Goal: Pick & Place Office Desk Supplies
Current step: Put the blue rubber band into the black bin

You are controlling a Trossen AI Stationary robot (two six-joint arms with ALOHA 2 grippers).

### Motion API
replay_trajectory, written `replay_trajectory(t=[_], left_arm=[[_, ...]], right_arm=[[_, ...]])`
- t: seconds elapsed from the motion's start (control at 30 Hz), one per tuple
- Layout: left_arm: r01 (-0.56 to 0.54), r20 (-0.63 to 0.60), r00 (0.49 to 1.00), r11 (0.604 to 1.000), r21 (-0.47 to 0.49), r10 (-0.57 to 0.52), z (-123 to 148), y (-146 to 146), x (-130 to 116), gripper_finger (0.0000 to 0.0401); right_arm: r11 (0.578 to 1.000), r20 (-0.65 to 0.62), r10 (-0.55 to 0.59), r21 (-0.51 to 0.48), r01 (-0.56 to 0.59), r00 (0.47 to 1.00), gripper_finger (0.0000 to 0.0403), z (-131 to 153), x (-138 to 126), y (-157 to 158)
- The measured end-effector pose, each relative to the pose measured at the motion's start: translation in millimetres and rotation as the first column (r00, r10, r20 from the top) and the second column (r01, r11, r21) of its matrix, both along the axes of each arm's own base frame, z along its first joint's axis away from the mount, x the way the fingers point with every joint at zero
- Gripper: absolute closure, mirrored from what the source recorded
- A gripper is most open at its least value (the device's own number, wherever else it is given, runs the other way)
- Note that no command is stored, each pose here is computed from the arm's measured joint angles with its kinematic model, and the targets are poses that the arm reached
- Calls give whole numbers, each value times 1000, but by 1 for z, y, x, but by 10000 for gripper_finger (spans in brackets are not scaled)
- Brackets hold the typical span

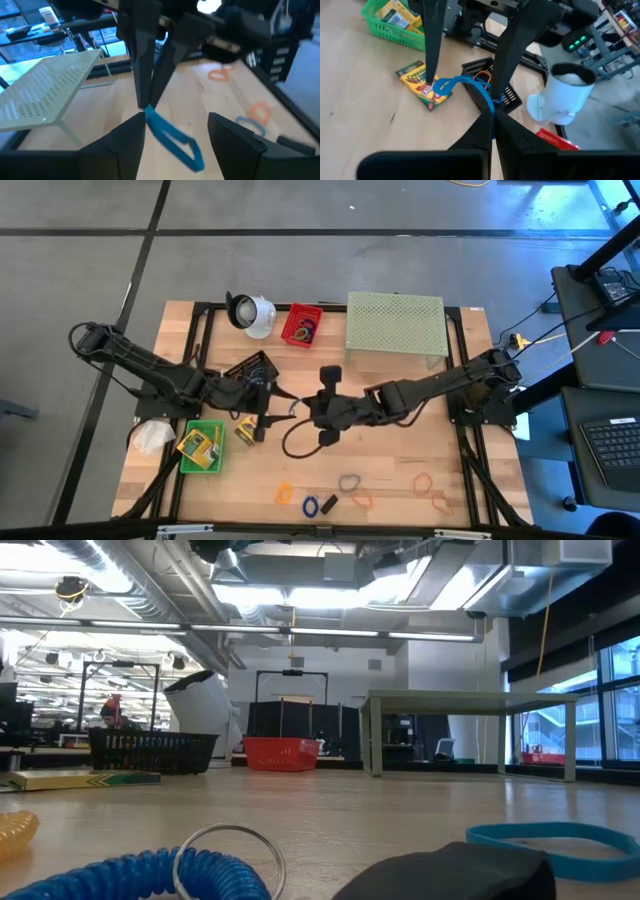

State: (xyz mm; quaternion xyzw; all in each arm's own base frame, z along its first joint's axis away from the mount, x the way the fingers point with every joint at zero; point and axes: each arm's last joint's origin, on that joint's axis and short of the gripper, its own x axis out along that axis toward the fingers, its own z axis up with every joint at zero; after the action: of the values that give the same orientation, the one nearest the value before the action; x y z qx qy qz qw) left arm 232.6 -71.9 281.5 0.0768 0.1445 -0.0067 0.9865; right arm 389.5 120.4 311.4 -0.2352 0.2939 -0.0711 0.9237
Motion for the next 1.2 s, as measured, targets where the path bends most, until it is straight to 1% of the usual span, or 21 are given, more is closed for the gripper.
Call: replay_trajectory(t=[0.13, 0.27, 0.33, 0.43, 0.67, 0.73, 0.8, 0.87, 0.97, 1.03, 1.2], left_arm=[[-33, 14, 999, 997, -64, 34, 1, 3, 1, 186], [-104, 18, 994, 990, -99, 106, 1, 5, 1, 207], [-132, 16, 991, 986, -100, 134, 1, 6, 1, 226], [-145, 16, 989, 985, -98, 148, 1, 6, 1, 266], [-145, 16, 989, 985, -95, 147, 1, 6, 1, 378], [-145, 15, 989, 985, -96, 147, 1, 6, 1, 393], [-145, 12, 989, 985, -95, 147, 0, 6, 1, 394], [-139, 8, 990, 986, -96, 140, 0, 6, 1, 395], [-130, 0, 991, 986, -105, 131, -1, 5, 1, 397], [-136, -15, 991, 985, -108, 135, -2, 6, 0, 397], [-187, -90, 979, 980, -72, 181, -10, 8, -3, 397]], right_arm=[[999, 11, 17, -28, -17, 1000, 387, 2, 2, -2], [998, 13, 37, -55, -37, 999, 387, 3, 3, -2], [997, 17, 42, -61, -41, 999, 387, 3, 3, -2], [997, 16, 43, -62, -42, 999, 387, 3, 3, -2], [997, 16, 42, -61, -41, 999, 387, 3, 3, -2], [998, 20, 37, -45, -36, 999, 387, 3, 3, -2], [999, 25, 39, -9, -39, 999, 381, 3, 3, -2], [999, 27, 45, 29, -46, 999, 369, 3, 4, -3], [994, 25, 59, 88, -61, 998, 337, 2, 4, -3], [991, 20, 64, 120, -66, 998, 308, 1, 4, -3], [990, -7, 42, 135, -41, 999, 229, -1, 2, -3]])
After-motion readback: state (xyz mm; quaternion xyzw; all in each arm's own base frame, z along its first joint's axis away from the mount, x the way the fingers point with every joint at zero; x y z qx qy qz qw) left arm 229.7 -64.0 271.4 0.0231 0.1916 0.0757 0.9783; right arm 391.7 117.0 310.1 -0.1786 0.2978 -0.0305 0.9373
